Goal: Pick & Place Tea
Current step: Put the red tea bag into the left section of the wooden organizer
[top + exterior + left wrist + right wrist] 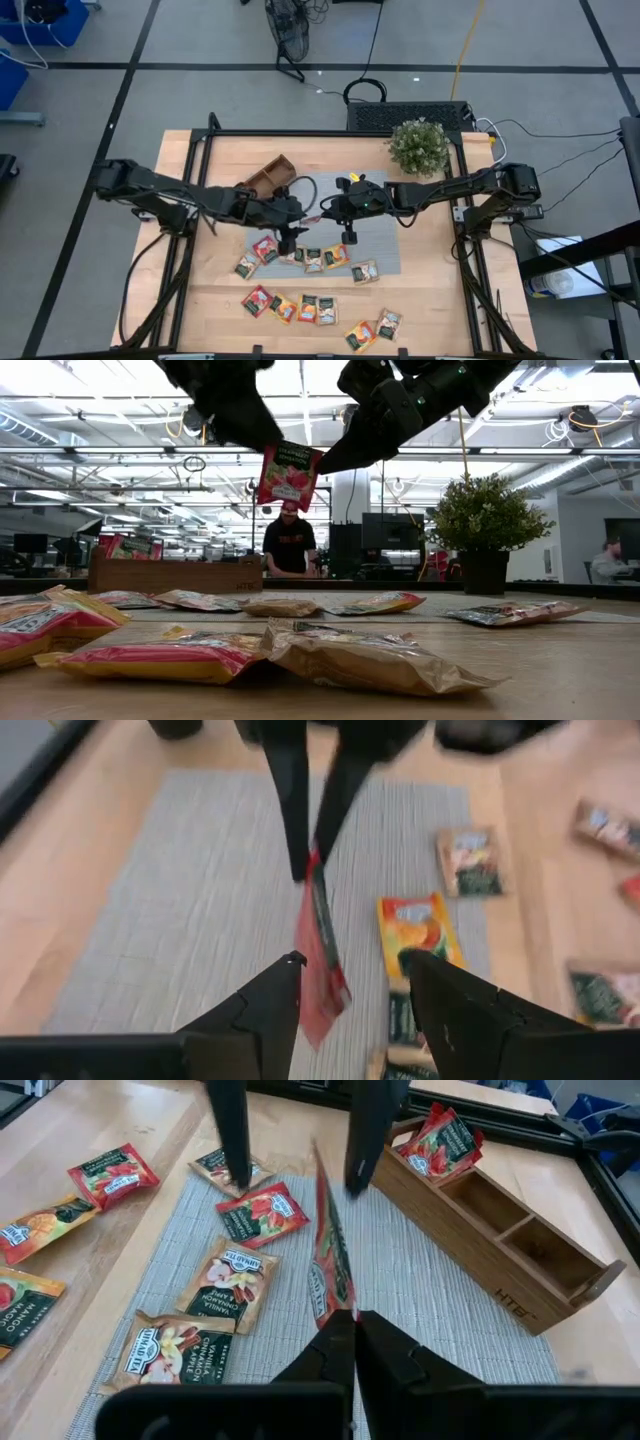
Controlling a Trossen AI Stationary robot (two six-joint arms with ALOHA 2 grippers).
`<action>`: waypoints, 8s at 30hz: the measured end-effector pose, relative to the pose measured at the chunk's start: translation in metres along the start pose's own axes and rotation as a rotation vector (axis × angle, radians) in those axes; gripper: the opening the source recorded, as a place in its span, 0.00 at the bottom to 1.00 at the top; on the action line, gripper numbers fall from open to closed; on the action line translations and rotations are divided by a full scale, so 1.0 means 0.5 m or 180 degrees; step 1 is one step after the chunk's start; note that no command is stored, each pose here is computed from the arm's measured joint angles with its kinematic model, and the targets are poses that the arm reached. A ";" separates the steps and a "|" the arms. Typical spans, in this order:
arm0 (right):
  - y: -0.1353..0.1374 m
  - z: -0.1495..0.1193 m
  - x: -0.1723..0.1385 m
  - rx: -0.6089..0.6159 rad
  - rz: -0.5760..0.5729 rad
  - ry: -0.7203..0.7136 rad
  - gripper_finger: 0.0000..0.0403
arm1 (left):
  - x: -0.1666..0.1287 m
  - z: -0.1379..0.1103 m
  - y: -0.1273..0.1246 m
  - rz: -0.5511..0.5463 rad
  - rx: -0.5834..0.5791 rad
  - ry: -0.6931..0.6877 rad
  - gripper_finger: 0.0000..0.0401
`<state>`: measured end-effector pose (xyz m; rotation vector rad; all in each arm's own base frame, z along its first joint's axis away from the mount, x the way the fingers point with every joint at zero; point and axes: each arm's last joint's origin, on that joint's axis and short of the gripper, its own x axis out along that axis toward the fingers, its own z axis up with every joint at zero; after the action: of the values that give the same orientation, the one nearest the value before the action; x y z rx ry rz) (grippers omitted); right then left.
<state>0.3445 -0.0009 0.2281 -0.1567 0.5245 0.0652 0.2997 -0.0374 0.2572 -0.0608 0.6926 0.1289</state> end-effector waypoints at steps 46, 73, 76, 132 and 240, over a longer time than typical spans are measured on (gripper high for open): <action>0.003 -0.019 0.002 0.0041 0.0017 0.0073 0.00 | -0.158 -0.222 0.066 0.1893 -0.1374 -0.0104 0.00; 0.002 -0.011 0.002 -0.0002 0.0000 -0.0055 0.00 | -0.111 -0.390 0.109 0.1950 -0.1476 -0.0135 0.01; 0.002 -0.012 0.002 -0.0002 0.0001 -0.0053 0.00 | -0.110 -0.389 0.109 0.1923 -0.1417 -0.0110 0.04; 0.003 -0.016 0.002 0.0082 0.0020 0.0023 0.00 | -0.183 -0.285 0.097 0.1790 -0.1812 0.0215 0.24; 0.075 0.155 0.122 -0.0140 0.1173 0.0739 0.36 | -0.153 -0.191 -0.038 0.0174 0.0144 -0.0098 0.24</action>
<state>0.4317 0.0503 0.2585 -0.1095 0.7796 0.4221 0.1836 -0.0733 0.2332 0.0034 0.6664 0.1663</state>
